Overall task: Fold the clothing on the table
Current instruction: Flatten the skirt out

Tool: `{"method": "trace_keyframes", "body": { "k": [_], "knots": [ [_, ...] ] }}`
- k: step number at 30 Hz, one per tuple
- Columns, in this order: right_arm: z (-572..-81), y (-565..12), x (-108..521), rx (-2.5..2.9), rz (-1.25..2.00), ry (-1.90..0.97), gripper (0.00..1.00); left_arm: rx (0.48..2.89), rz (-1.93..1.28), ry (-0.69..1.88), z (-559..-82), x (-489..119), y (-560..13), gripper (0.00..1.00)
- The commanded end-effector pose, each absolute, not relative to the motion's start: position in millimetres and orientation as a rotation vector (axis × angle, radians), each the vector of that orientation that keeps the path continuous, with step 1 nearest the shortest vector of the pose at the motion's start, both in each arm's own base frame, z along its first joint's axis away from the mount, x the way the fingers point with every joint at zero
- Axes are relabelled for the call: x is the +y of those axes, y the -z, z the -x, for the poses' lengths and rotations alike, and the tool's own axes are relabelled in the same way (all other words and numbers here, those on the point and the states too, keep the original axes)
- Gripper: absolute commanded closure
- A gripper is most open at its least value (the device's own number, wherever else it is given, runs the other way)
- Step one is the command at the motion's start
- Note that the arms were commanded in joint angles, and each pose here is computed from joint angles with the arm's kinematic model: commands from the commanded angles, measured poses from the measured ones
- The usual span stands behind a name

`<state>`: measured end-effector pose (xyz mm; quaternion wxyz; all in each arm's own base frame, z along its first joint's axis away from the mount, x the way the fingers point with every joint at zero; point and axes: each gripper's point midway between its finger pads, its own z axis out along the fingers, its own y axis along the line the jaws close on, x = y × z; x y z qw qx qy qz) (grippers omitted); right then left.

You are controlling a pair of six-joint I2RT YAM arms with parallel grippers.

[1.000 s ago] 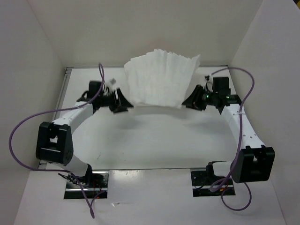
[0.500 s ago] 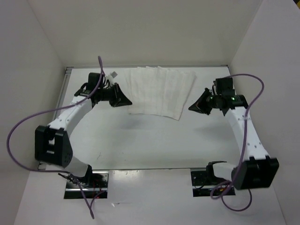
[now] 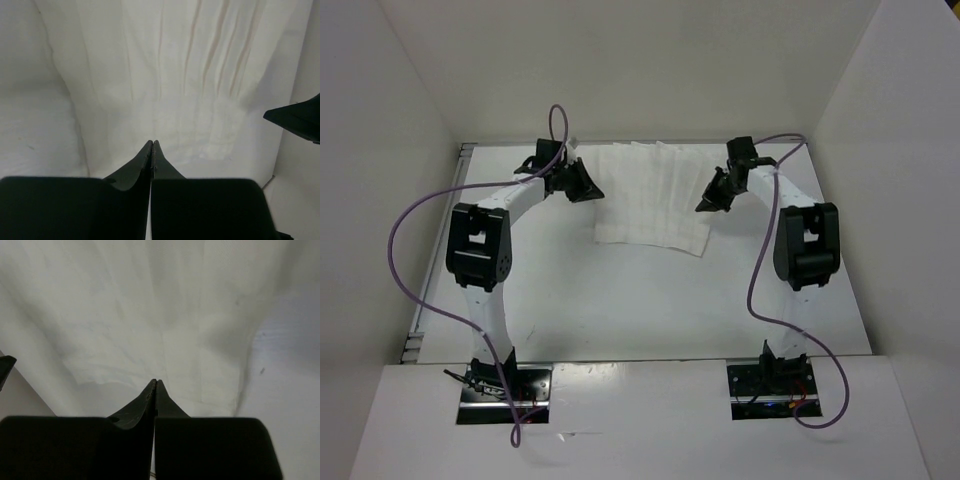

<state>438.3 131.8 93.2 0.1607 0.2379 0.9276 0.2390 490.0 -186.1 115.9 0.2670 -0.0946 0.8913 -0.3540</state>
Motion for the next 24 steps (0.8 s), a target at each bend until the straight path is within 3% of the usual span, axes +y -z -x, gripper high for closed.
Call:
{"method": "trace_keyframes", "body": {
  "k": [1,9,17,22,24],
  "knots": [
    [-468.0,-95.6,153.1,2.601,-0.599,-0.673,1.00,2.416,0.285,0.977,-503.0,-191.6,-83.9,1.00],
    [-454.3,-45.1,163.7,2.772,-0.632,-0.470,1.00,2.618,0.465,0.896,-465.9,-195.4,-9.8,1.00],
    [-377.9,7.5,155.6,2.992,-0.620,-0.367,1.00,2.747,0.608,0.660,-397.2,-160.0,13.7,1.00],
    [-330.0,0.4,148.5,3.034,-0.581,-0.367,1.00,2.810,0.610,0.608,-349.2,-150.5,15.1,1.00],
    [-337.0,-32.7,151.8,2.936,-0.528,-0.440,0.97,2.787,0.582,0.617,-354.3,-151.1,4.2,0.91]
  ]
}}
